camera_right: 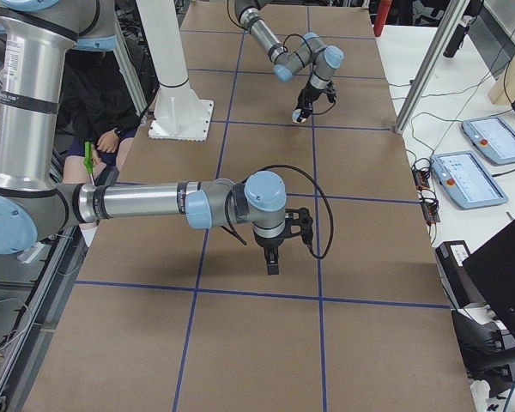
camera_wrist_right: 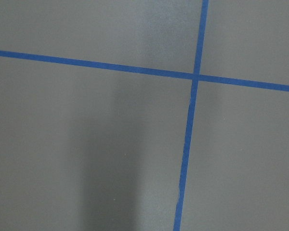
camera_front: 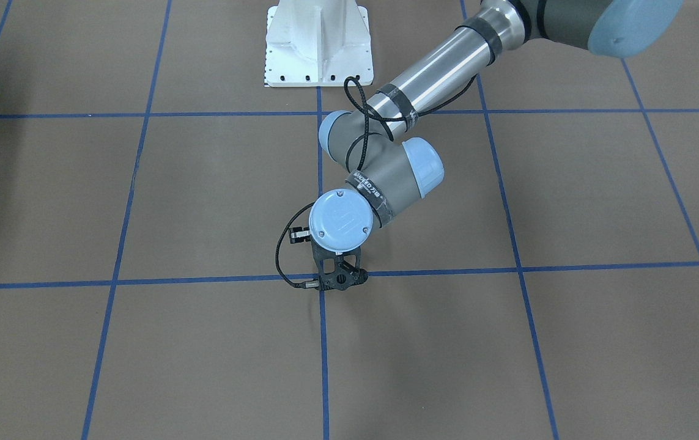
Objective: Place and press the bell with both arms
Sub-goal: 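Lower the bell onto the table and open the left gripper, then withdraw the left arm away while the right arm moves in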
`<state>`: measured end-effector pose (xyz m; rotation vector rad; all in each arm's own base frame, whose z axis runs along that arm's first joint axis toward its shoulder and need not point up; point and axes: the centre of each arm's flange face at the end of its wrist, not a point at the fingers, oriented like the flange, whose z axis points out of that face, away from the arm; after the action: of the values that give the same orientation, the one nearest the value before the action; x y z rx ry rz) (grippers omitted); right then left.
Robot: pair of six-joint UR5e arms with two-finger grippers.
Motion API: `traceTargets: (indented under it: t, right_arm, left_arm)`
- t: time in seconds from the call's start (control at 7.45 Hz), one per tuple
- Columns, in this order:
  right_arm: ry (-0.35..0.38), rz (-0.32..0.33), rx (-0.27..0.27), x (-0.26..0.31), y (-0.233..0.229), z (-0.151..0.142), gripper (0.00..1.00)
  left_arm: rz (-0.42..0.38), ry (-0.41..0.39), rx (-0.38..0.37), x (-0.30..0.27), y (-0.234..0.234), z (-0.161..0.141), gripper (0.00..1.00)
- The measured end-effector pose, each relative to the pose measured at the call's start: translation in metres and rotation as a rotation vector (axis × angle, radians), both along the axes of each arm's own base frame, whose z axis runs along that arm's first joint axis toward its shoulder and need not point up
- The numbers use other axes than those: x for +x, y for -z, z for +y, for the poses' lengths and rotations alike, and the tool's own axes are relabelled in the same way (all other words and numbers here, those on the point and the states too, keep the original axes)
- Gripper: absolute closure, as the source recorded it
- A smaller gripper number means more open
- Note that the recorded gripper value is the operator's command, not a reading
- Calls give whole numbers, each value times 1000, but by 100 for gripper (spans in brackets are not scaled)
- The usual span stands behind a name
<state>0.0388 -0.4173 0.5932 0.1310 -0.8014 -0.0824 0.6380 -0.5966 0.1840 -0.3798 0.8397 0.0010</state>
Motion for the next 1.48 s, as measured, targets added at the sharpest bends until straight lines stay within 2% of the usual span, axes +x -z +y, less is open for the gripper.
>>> traceTargets:
  t: [0.54, 0.8, 1.07, 1.34, 1.48]
  right_arm:
    - [0, -2, 5, 0, 2, -1, 0]
    - [3, -20, 29, -2, 15, -10, 0]
    - [10, -71, 82, -9, 47, -34, 0]
    - [86, -121, 153, -54, 100, -75, 0]
    - [106, -138, 165, -89, 137, -100, 0]
  left_arm:
    - [3, 14, 25, 0, 7, 2, 0]
    - [36, 64, 60, -41, 29, -21, 0]
    - [67, 118, 122, -112, 40, -52, 0]
    - [56, 98, 186, -172, 28, -57, 0]
    - [49, 93, 213, -204, 15, -58, 0]
